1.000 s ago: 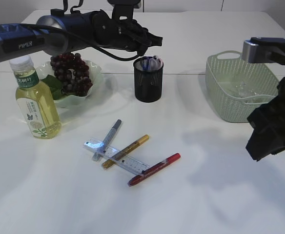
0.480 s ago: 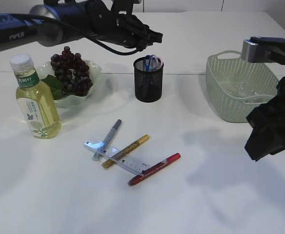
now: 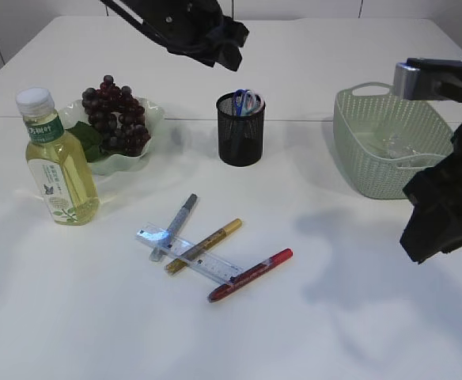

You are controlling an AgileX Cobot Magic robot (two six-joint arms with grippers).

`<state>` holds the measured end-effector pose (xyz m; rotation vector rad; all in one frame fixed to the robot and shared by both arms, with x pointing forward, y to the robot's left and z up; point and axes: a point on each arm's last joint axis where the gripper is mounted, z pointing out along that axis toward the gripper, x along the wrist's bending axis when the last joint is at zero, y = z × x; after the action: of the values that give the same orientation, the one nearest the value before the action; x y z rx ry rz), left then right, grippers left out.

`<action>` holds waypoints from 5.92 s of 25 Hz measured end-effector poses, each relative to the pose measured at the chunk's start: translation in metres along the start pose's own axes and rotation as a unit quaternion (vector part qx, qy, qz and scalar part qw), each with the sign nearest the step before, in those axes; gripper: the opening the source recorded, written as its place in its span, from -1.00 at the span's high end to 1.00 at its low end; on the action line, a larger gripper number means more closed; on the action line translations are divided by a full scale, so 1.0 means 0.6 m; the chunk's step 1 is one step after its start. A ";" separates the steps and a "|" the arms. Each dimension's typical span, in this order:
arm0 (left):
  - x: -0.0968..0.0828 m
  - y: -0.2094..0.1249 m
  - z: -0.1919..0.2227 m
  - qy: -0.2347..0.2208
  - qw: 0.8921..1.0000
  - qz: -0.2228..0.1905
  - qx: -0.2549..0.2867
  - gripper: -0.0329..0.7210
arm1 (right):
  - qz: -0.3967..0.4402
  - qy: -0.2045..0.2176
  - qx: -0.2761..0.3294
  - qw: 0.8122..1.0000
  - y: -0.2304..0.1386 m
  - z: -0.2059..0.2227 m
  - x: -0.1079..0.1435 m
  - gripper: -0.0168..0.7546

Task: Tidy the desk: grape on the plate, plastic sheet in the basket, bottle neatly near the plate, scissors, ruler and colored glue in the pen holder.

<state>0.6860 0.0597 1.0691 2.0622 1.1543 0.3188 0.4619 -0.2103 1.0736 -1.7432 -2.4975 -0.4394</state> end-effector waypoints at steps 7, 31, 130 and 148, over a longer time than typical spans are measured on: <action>-0.036 -0.008 -0.119 -0.023 0.993 -0.021 0.118 0.05 | -0.005 0.002 -0.029 1.000 0.015 -0.024 0.006 0.15; -0.107 -0.100 -0.483 0.015 0.996 -0.089 0.026 0.04 | -0.017 0.122 -0.050 0.991 0.021 -0.033 0.043 -0.10; -0.133 -0.238 -0.603 -0.020 0.993 -0.119 -0.010 0.03 | -0.301 -0.032 0.046 0.952 0.326 0.390 0.205 -0.29; -0.134 -0.238 -0.603 -0.020 0.993 -0.119 -0.010 0.03 | -0.300 -0.033 0.057 0.952 0.323 0.406 0.202 -0.29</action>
<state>0.3582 0.2149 1.2311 1.8809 1.3505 0.1701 0.6253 0.0267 0.9044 -0.9412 -2.9996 -0.2545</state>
